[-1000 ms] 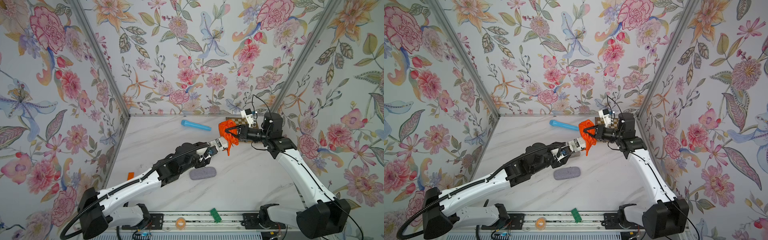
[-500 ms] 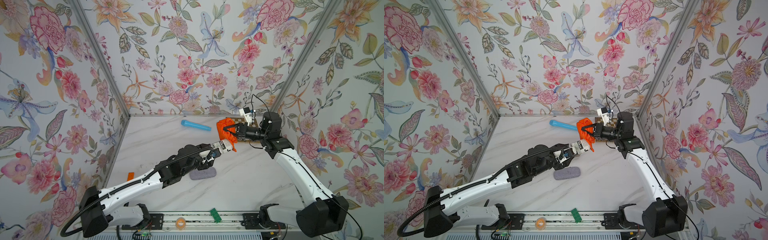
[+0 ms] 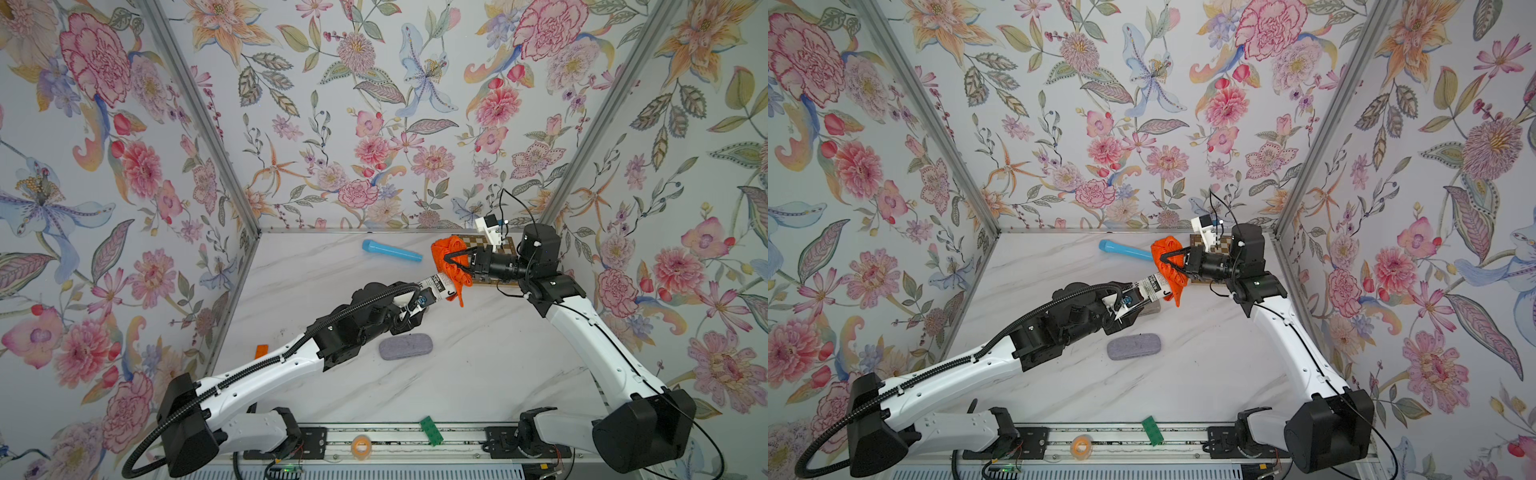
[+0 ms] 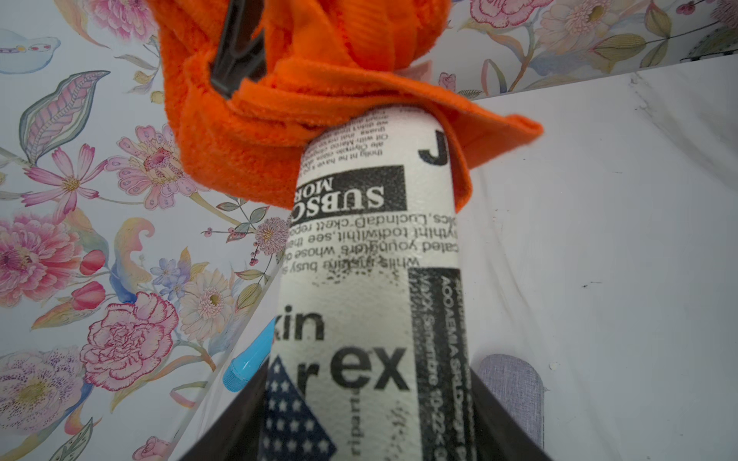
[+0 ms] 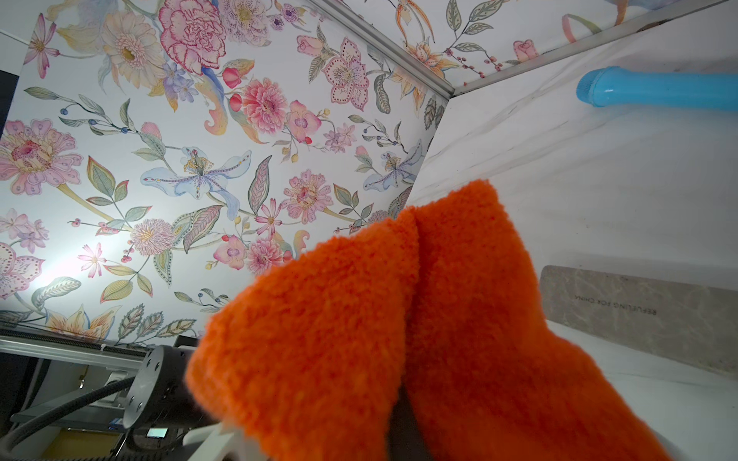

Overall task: Wipe the eyeglass case
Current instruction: Wipe the dirt from the eyeglass case.

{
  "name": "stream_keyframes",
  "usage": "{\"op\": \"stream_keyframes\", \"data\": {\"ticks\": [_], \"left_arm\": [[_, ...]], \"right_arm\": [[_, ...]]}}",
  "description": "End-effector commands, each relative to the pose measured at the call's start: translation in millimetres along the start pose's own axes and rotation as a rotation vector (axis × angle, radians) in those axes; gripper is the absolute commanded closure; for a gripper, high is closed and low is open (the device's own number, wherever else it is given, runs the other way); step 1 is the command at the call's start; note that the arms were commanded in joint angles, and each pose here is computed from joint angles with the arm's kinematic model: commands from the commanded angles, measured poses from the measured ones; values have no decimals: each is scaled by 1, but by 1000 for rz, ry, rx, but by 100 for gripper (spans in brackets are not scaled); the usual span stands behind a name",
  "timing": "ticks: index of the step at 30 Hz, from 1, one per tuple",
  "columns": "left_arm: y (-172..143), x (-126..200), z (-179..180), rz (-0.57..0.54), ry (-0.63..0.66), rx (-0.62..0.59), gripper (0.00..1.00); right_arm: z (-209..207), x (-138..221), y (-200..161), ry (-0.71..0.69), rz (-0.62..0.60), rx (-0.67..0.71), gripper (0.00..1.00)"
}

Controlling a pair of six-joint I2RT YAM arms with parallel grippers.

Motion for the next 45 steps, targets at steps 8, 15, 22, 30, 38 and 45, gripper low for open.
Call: {"op": "stream_keyframes", "data": {"ticks": [8, 15, 22, 30, 38, 45], "left_arm": [[19, 17, 46, -94, 100, 104, 75], [11, 28, 68, -235, 6, 455, 75], [38, 36, 81, -477, -244, 776, 74], [66, 36, 74, -558, -568, 917, 74], [66, 35, 78, -592, -579, 1016, 74], [71, 32, 89, -601, -536, 1045, 74]], "right_arm": [[7, 20, 5, -26, -39, 44, 100], [20, 50, 5, -77, -161, 120, 100], [47, 52, 2, 30, -285, 242, 100], [92, 29, 13, 187, -289, 383, 100], [104, -16, -22, 321, -145, 377, 100], [101, -41, -50, 384, -66, 336, 100]]}}
Point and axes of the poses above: each gripper's point midway between its finger pads, its own x axis back along the fingers, its own z axis along the line the jaws close on, y = z × x, the point moved 6 cm from there along x, back along the fingers
